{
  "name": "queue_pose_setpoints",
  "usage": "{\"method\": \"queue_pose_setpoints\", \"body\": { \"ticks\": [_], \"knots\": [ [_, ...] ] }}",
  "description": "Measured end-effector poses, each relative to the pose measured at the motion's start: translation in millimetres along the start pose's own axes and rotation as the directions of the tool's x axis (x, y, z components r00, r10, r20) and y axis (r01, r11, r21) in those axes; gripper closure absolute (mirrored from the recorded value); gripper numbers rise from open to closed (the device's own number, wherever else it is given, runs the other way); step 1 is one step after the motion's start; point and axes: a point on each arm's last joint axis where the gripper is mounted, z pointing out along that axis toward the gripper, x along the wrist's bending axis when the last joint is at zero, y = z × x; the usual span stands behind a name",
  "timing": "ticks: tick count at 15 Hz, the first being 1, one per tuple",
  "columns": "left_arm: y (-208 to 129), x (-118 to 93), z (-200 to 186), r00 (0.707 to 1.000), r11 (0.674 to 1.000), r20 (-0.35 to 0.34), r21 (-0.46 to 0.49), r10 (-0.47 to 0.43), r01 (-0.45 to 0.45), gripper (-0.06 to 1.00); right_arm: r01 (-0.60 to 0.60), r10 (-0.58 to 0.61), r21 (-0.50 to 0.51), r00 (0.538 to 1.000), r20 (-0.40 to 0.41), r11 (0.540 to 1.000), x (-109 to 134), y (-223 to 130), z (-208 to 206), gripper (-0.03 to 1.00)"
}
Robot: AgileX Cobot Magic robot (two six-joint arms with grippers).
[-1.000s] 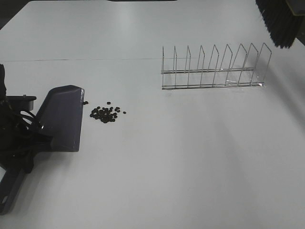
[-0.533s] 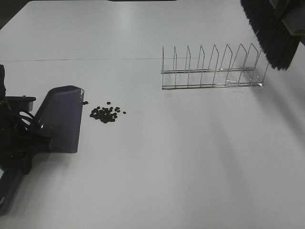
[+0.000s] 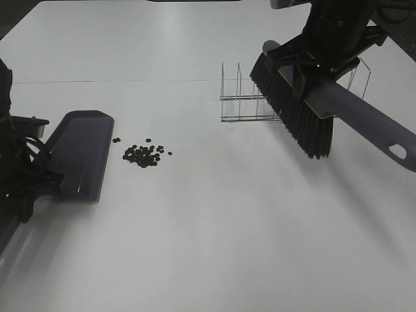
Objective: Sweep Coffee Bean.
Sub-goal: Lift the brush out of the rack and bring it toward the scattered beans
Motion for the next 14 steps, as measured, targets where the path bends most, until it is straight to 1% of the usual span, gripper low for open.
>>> {"method": "queue_pose_setpoints", "body": {
  "ticks": [1,2,4,5,6,8,9,11,12,14],
  "knots": [
    [6,1,-8,1.0,1.0,-0.01,-0.011,0.005,-0.005,0.62,0.002,-0.002,0.044,1.0,0.001,0.999,1,6,5,0.66],
    [15,3,-19,0.999,0.999,-0.043,-0.046,0.024,-0.026,0.62,0.001,-0.002,0.102,1.0,0.002,0.995,2,16,17,0.66],
    [16,6,-20,0.997,0.998,-0.07,-0.049,0.04,-0.043,0.62,0.007,-0.007,0.1,1.0,0.0,0.995,6,25,26,0.66],
    [16,7,-19,0.995,0.998,-0.084,-0.036,0.047,-0.05,0.62,0.022,-0.022,0.105,1.0,-0.002,0.994,13,28,32,0.66],
    [16,7,-16,0.994,0.998,-0.095,-0.016,0.053,-0.054,0.62,0.045,-0.045,0.113,0.999,-0.004,0.993,23,30,37,0.66],
    [17,7,-5,0.993,0.998,-0.104,0.021,0.054,-0.052,0.62,0.114,-0.117,0.126,0.993,0.014,0.985,50,32,47,0.66],
    [18,6,-1,0.993,0.998,-0.106,0.032,0.055,-0.052,0.62,0.128,-0.131,0.122,0.991,0.019,0.984,57,33,49,0.66],
    [22,0,13,0.99,0.995,-0.12,0.068,0.078,-0.071,0.62,0.176,-0.18,0.106,0.983,0.026,0.979,81,42,59,0.66],
    [27,-6,19,0.988,0.992,-0.13,0.099,0.087,-0.074,0.62,0.206,-0.209,0.088,0.978,0.021,0.974,100,53,74,0.66],
    [31,-11,19,0.988,0.991,-0.126,0.113,0.087,-0.073,0.62,0.231,-0.232,0.065,0.973,0.01,0.971,120,64,89,0.66]
  ]
}}
